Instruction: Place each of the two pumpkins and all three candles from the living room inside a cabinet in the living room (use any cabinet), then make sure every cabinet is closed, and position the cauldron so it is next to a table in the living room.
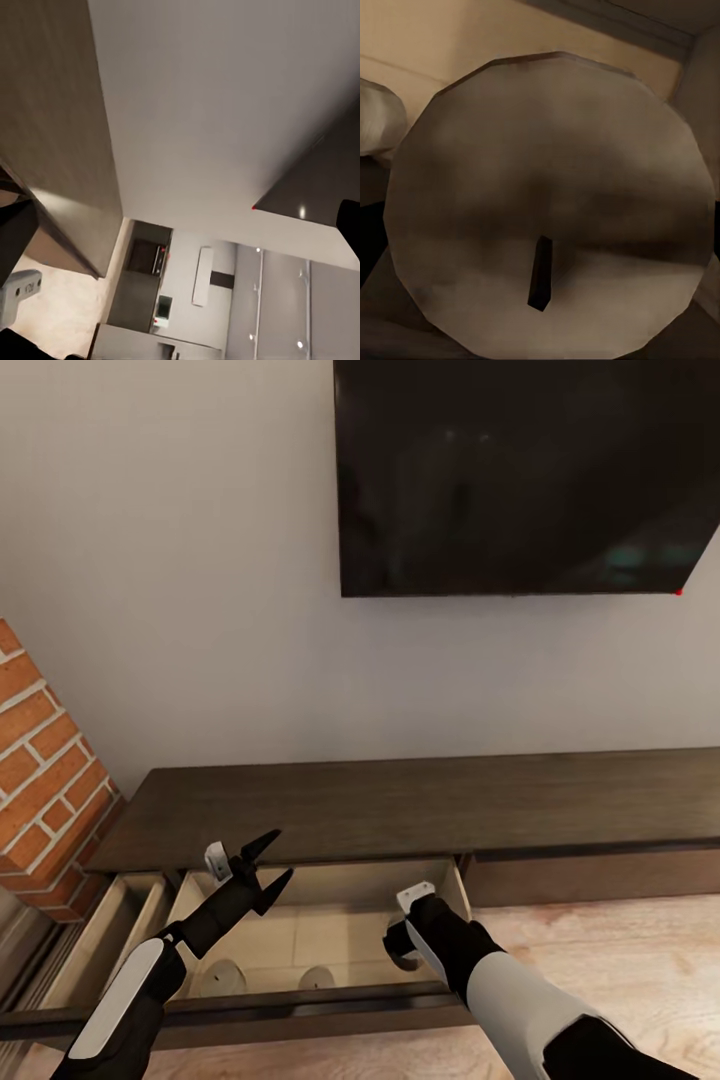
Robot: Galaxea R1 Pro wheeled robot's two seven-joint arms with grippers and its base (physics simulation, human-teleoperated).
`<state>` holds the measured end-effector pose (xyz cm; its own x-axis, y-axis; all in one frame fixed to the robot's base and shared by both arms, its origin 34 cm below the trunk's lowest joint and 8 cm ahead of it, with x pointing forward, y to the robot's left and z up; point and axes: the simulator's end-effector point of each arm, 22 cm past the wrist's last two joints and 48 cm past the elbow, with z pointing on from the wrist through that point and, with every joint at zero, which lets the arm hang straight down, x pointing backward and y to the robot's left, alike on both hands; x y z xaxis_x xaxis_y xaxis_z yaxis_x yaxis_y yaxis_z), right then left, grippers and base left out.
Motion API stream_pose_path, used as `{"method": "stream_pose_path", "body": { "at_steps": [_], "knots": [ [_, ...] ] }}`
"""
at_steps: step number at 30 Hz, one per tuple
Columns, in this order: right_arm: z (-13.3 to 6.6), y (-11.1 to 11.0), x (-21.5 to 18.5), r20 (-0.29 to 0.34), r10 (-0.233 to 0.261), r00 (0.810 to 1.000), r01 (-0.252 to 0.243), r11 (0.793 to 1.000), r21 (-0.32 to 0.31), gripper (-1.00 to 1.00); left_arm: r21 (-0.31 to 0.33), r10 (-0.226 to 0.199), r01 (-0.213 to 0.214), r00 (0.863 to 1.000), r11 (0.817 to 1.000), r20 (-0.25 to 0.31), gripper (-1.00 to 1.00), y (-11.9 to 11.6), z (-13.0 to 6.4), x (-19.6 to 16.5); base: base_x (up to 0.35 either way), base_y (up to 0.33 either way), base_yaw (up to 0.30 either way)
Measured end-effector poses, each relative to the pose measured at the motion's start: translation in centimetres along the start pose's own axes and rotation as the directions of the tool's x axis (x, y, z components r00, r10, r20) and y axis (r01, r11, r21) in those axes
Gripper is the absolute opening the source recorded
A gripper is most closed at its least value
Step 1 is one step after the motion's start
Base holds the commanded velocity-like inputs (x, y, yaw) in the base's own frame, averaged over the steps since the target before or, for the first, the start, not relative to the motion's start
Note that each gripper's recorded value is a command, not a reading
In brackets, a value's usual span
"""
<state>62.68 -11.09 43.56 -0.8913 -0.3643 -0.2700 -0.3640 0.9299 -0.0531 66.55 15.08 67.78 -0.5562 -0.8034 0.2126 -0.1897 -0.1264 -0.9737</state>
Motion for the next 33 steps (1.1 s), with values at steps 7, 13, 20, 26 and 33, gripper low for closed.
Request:
{"method": "stream_pose_path", "body": {
  "at_steps": [7, 13, 20, 26, 33],
  "knots": [
    [1.3, 0.1, 0.2, 0.017, -0.002, 1.000, 0.002, 1.000, 0.002, -1.00, 0.007, 0.004, -0.004, 1.000, 1.000, -0.007, 1.00, 1.1, 0.0, 0.1, 0.000, 0.000, 0.000],
    [2.3, 0.3, 0.4, 0.026, -0.005, 1.000, 0.005, 1.000, 0.003, -1.00, 0.006, 0.003, -0.003, 1.000, 1.000, -0.007, 1.00, 2.4, -0.1, -0.1, 0.000, 0.000, 0.000],
    [2.3, 0.3, -0.3, 0.040, -0.005, 0.999, 0.005, 1.000, 0.005, -1.00, 0.005, 0.001, -0.001, 1.000, 1.000, -0.001, 1.00, 2.9, -0.2, -0.4, 0.000, 0.000, 0.000],
    [2.1, 0.3, -0.5, 0.043, -0.005, 0.999, 0.005, 1.000, 0.005, -1.00, 0.001, -0.003, 0.003, 1.000, 1.000, 0.004, 1.00, 3.2, -0.3, -0.6, 0.117, -0.004, 0.000],
    [2.1, 0.2, -0.5, 0.042, -0.007, 0.999, 0.007, 1.000, 0.010, -1.00, 0.006, -0.004, 0.004, 1.000, 1.000, 0.007, 1.00, 3.1, -0.4, -0.7, 0.070, -0.006, 0.000]
  ]
}}
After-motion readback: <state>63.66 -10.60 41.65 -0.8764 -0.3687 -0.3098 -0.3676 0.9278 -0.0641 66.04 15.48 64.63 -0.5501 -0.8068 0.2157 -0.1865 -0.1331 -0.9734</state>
